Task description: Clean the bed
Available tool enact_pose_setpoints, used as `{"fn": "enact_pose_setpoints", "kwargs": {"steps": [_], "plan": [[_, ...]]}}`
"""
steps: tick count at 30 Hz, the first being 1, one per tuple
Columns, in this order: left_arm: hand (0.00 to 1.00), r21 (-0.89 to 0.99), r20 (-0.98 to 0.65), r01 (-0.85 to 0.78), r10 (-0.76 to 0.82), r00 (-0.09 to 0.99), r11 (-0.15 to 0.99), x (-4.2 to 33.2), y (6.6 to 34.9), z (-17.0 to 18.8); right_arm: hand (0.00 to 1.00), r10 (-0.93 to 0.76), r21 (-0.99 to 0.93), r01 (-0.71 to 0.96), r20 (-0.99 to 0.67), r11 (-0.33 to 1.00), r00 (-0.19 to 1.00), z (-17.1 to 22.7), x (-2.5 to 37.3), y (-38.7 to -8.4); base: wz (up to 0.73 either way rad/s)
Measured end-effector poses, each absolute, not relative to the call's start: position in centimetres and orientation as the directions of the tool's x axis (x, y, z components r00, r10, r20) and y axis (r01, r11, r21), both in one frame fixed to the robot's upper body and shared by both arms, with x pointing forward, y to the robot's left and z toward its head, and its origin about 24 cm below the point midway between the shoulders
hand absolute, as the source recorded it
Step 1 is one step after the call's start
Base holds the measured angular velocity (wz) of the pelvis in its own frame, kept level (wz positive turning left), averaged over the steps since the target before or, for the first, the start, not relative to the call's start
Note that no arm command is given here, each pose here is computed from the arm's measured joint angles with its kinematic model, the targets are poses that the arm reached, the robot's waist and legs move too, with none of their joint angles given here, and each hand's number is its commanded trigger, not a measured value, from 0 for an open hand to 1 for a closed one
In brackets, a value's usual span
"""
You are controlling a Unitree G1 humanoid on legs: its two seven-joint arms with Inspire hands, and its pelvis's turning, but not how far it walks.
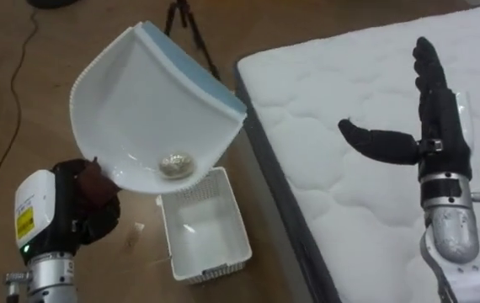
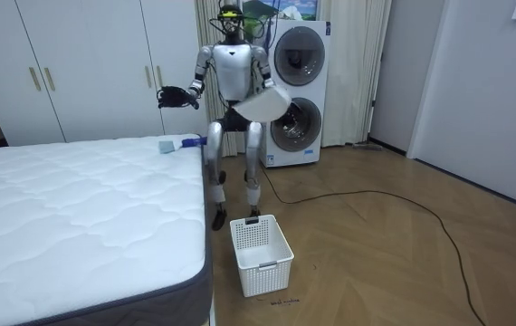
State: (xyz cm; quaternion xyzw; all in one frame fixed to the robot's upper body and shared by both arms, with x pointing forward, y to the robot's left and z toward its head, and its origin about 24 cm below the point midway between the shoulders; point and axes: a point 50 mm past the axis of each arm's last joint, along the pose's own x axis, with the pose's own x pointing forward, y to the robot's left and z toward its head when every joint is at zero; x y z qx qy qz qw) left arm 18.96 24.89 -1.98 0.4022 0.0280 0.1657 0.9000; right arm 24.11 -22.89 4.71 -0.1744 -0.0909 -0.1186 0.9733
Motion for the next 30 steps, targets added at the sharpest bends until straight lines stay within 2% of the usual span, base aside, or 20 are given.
{"fn": "enact_pose_setpoints", "kwargs": {"steps": [9, 13, 23, 26, 30], "plan": [[1.00, 0.724, 0.055, -0.278, 0.349, 0.936, 0.631, 20.1, 25.7, -2.4, 0.00, -0.079, -0.363, 0.098, 0.065, 0.927, 0.995, 2.0, 24.1, -21.8, 0.32], [1.00, 0.723, 0.051, -0.274, 0.346, 0.937, 0.634, 21.1, 25.6, -2.5, 0.00, -0.076, -0.374, 0.080, 0.025, 0.924, 0.997, 1.3, 24.0, -22.1, 0.26], [1.00, 0.767, -0.130, -0.130, 0.350, 0.927, 0.628, 19.1, 25.3, -6.1, 0.00, -0.055, -0.385, -0.014, -0.168, 0.923, 0.984, -2.7, 22.5, -22.1, 0.01], [1.00, 0.784, -0.160, -0.108, 0.367, 0.916, 0.612, 19.2, 26.0, -6.6, 0.00, -0.047, -0.393, -0.044, -0.219, 0.918, 0.974, -3.8, 22.0, -21.8, 0.03], [1.00, 0.822, -0.142, -0.086, 0.349, 0.926, 0.563, 21.0, 28.0, -5.3, 0.00, -0.038, -0.403, -0.061, -0.235, 0.913, 0.971, -3.9, 22.1, -21.8, 0.06]]}}
